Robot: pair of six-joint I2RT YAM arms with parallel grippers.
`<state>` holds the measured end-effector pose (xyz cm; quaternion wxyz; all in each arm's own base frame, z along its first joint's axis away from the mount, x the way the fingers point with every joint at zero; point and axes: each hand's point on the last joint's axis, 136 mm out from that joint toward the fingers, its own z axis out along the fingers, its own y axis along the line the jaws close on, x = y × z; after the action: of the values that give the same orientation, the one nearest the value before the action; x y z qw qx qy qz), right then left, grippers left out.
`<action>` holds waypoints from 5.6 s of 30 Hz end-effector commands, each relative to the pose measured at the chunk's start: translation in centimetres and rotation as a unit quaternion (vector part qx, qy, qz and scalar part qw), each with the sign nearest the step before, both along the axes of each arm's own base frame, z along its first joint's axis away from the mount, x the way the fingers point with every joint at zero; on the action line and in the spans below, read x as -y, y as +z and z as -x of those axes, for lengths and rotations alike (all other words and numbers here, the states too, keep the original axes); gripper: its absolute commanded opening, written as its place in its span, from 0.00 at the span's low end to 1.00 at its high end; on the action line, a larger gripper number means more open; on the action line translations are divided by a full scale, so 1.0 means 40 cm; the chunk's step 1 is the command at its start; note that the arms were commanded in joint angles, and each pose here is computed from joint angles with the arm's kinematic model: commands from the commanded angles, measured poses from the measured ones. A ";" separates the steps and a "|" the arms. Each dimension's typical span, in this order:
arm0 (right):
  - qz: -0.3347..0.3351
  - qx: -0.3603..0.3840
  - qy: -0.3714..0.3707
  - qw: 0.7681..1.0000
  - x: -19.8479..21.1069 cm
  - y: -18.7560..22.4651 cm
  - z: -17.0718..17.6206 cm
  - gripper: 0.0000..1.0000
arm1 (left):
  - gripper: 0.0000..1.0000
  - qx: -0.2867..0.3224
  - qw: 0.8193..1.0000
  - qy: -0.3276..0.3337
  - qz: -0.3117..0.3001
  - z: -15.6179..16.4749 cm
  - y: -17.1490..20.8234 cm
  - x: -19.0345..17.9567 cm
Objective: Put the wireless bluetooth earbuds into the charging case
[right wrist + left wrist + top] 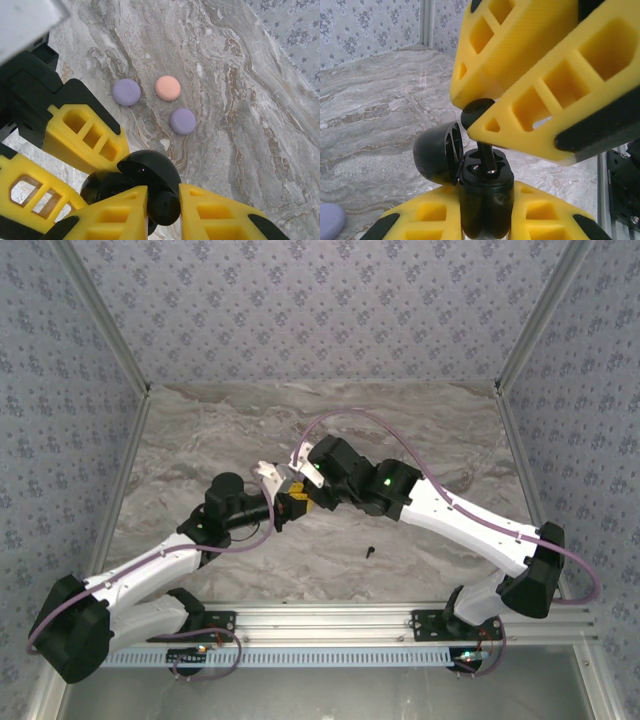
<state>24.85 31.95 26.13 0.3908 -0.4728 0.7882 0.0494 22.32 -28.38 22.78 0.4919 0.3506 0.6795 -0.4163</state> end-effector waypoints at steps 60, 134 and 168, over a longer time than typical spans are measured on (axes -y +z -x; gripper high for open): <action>0.078 0.192 0.173 0.963 0.028 0.063 0.022 0.23 | 0.00 0.003 0.998 -0.050 0.047 0.029 0.086 0.030; 0.103 0.122 0.241 0.957 0.012 -0.022 0.075 0.24 | 0.00 0.026 0.998 -0.057 0.022 0.025 0.067 0.038; 0.085 0.074 0.244 0.963 0.009 -0.032 0.087 0.24 | 0.00 0.027 0.998 -0.059 0.022 0.020 0.070 0.044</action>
<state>22.91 31.01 25.22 0.4062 -0.6731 0.6180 0.0011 20.76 -29.56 21.66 0.4423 0.3841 0.6761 -0.4468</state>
